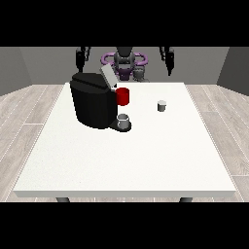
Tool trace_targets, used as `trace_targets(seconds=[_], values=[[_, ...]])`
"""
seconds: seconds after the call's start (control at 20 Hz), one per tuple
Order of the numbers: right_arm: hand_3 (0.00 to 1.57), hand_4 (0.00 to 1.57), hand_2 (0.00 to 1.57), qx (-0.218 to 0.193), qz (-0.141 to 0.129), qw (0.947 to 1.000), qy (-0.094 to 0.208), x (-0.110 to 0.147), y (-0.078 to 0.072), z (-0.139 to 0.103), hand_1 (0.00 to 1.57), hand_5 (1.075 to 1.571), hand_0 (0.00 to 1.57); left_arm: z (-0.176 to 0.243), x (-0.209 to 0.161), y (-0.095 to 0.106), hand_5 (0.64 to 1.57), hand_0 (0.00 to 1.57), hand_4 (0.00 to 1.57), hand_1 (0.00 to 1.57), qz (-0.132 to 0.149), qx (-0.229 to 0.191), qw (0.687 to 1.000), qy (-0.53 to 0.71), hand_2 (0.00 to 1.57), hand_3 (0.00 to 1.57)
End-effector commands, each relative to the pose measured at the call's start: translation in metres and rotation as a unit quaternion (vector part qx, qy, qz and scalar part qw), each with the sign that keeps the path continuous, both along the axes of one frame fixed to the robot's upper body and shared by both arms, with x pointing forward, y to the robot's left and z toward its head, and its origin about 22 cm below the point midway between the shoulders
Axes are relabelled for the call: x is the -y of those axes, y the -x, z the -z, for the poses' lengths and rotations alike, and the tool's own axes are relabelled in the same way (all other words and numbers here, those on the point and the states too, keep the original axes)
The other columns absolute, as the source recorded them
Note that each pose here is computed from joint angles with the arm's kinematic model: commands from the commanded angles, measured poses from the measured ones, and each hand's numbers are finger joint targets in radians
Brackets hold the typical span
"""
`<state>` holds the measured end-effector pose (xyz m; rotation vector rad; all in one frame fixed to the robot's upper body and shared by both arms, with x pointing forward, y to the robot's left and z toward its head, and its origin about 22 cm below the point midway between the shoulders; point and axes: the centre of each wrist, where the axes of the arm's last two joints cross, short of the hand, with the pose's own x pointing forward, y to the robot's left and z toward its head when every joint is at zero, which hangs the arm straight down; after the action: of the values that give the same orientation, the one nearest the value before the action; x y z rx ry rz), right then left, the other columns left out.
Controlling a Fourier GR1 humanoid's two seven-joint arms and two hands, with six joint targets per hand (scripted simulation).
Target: Insert the coffee pod into the coffee machine and close the lid
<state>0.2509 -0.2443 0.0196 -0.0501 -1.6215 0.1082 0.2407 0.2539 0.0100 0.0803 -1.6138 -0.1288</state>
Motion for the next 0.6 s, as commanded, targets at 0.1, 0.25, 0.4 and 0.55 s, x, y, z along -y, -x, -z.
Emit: trace_targets(seconds=[0.1,0.25,0.4,0.55], values=[[0.0,0.13,0.0,-0.036,0.012,0.9992,-0.009,0.006,0.008,0.018,0.0,1.571,0.0,0.01,0.015,0.003,1.571,0.0,0.32,0.0,0.011,0.014,0.999,0.029,0.0,0.0],[0.0,0.13,0.0,-0.06,0.036,0.9976,-0.002,0.004,0.01,0.025,0.0,1.571,0.0,0.011,-0.015,0.006,1.571,0.0,0.32,0.0,0.03,0.034,0.998,0.05,0.0,0.0],[0.0,0.09,0.0,0.026,0.115,0.9922,-0.04,0.01,0.008,0.017,0.0,1.571,0.0,0.022,-0.012,0.005,1.571,0.0,0.27,0.0,0.003,0.077,0.996,0.053,0.0,0.0],[0.0,0.14,0.0,0.009,0.1,0.9934,-0.055,0.004,0.021,0.031,0.0,1.571,0.0,0.006,-0.017,0.0,1.571,0.0,0.24,0.0,0.013,0.044,0.999,0.018,0.0,0.0]])
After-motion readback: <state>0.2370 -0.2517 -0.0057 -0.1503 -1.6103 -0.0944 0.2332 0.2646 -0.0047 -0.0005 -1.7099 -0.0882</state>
